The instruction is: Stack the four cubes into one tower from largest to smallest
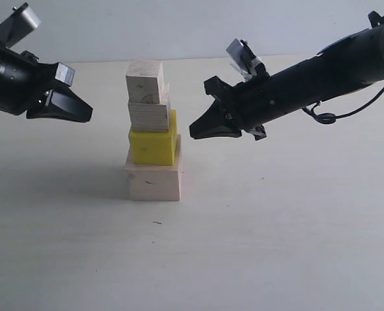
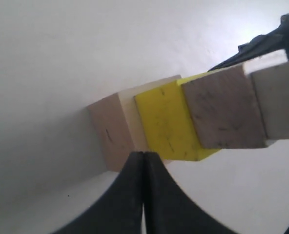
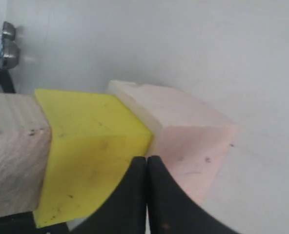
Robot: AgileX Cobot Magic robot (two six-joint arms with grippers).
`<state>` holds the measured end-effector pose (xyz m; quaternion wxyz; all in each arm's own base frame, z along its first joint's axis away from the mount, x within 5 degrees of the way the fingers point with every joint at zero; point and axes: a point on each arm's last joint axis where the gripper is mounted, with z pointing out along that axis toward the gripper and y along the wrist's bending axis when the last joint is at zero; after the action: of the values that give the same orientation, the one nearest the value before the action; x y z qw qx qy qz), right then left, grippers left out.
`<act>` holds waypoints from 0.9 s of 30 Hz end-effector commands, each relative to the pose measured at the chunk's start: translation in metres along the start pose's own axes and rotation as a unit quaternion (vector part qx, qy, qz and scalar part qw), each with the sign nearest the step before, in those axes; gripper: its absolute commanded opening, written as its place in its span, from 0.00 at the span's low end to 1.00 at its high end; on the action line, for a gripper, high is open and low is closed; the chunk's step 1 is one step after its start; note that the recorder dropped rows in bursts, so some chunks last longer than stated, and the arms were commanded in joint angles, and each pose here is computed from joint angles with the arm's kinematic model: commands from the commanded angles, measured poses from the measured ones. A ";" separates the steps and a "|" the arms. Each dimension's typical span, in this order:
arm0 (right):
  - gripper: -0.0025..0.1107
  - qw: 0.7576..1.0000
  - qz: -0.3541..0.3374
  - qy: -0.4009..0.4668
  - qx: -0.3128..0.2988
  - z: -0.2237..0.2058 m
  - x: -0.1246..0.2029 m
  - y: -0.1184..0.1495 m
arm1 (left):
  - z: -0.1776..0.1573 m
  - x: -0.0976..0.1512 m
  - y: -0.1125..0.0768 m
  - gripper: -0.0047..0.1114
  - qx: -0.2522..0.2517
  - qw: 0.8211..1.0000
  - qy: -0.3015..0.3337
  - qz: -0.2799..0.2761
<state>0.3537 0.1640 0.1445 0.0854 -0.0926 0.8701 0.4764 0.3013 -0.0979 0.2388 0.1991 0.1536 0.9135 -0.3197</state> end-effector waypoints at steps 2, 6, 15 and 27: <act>0.02 0.993 -0.023 -0.110 0.038 -0.050 -0.003 0.011 | -0.038 -0.011 -0.016 0.04 -0.060 0.991 -0.113 0.033; 0.02 0.976 -0.085 -0.188 0.069 -0.093 0.007 0.028 | -0.060 -0.005 -0.024 0.04 -0.099 0.978 -0.181 0.044; 0.02 0.860 -0.223 -0.378 0.259 -0.187 0.061 0.091 | -0.122 0.021 -0.051 0.04 -0.173 0.919 -0.342 0.093; 0.02 0.759 -0.322 -0.493 0.280 -0.226 0.170 0.139 | -0.174 0.054 -0.092 0.04 -0.155 0.872 -0.444 0.135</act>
<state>0.1637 0.0375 0.3417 0.6547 -0.1082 0.7348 0.1406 0.1826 -0.0489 0.3834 0.6303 0.1019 0.7509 -0.1686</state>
